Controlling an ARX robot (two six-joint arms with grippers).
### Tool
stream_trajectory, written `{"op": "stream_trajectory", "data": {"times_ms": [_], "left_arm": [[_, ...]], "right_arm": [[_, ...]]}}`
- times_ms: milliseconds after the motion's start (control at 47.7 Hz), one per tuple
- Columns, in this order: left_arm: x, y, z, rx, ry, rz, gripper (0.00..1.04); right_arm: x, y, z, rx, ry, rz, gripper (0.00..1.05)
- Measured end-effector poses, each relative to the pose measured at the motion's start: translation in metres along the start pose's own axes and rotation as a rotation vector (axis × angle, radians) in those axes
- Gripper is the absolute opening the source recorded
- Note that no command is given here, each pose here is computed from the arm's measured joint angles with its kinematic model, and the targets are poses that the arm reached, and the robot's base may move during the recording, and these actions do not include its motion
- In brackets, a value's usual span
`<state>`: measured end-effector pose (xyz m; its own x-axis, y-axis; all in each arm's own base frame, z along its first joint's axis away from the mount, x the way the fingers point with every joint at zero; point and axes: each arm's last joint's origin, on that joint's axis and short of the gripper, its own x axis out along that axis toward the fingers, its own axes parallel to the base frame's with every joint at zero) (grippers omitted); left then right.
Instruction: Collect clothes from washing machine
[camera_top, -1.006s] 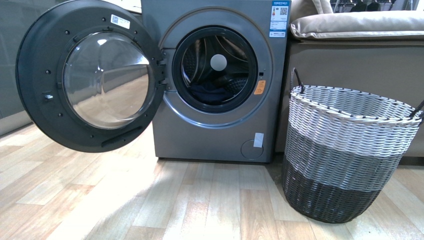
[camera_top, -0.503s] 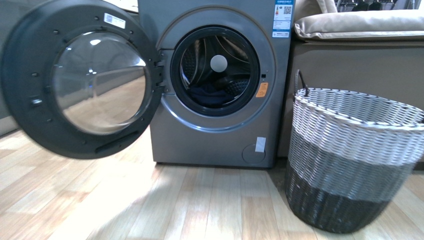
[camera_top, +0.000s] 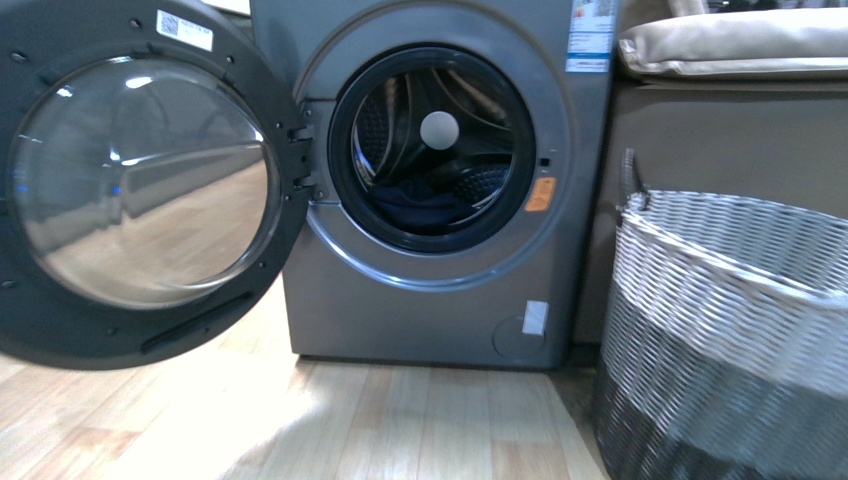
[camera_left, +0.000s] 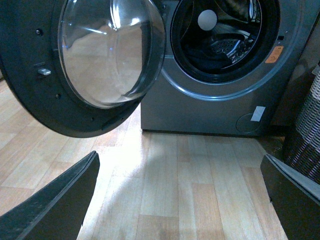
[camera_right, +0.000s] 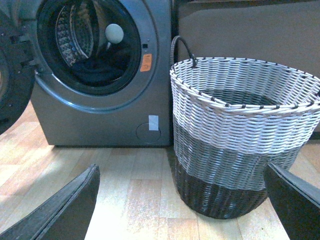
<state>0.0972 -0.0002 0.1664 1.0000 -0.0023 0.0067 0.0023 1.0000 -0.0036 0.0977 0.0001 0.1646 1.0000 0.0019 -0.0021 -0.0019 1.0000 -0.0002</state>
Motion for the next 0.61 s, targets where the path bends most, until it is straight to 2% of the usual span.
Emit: {"op": "stream_trajectory", "data": {"times_ms": [607], "left_arm": [[0.0000, 0.0000, -0.0001, 0.000, 0.001, 0.001, 0.98]], "right_arm": [[0.0000, 0.0000, 0.0001, 0.000, -0.001, 0.001, 0.97]]}}
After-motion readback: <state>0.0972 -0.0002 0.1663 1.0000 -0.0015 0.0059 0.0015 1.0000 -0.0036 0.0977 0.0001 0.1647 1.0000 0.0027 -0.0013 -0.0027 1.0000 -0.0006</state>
